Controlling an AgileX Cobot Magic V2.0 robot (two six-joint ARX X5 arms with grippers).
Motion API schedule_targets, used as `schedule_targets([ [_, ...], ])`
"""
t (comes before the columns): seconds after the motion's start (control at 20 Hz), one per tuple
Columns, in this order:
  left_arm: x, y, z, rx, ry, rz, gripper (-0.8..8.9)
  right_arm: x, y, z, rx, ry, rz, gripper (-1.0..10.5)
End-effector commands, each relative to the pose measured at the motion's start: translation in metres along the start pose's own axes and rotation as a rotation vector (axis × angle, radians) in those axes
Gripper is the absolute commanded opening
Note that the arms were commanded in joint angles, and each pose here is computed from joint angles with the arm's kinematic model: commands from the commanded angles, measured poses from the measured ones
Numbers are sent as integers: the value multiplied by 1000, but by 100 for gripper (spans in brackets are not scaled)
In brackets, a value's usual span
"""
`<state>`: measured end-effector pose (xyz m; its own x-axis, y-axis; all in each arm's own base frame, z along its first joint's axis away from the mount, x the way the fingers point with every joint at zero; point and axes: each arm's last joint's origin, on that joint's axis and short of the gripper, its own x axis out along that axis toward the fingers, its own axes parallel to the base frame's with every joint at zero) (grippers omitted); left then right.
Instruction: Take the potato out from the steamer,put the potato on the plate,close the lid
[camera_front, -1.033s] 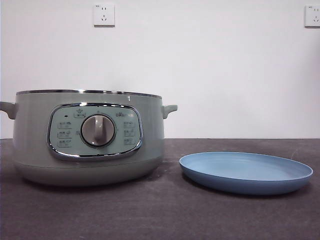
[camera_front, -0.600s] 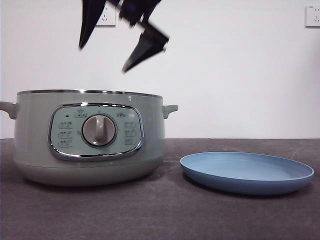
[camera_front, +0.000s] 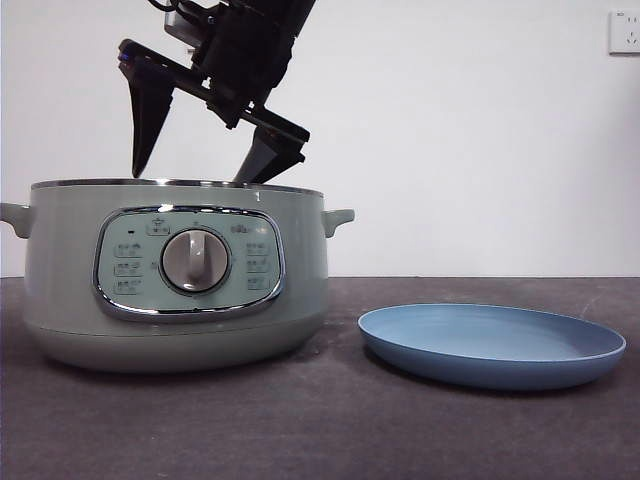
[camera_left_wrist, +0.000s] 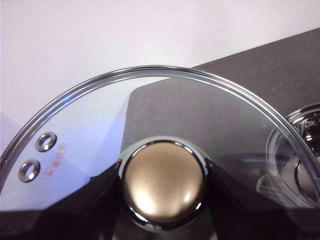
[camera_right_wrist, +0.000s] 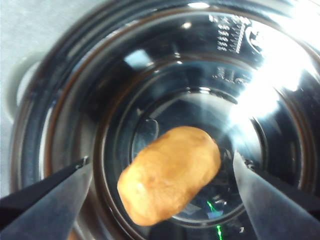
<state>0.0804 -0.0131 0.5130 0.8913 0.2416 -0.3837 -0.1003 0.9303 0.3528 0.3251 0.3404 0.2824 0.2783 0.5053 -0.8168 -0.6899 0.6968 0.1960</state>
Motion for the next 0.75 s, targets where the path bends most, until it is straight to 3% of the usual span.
schedule_targets([
  [0.05, -7, 4, -2, -16, -6, 11, -8, 16, -2, -4, 19, 36, -6, 473],
  [0.55, -7, 4, -5, -10, 19, 3, -8, 56, -3, -18, 26, 146, -6, 467],
  [0.7, -7, 4, -5, -10, 19, 3, -8, 69, 1, -23, 22, 179, 40, 319],
  [0.75, -7, 4, -5, -9, 19, 3, -8, 70, 5, -23, 5, 170, 44, 213],
])
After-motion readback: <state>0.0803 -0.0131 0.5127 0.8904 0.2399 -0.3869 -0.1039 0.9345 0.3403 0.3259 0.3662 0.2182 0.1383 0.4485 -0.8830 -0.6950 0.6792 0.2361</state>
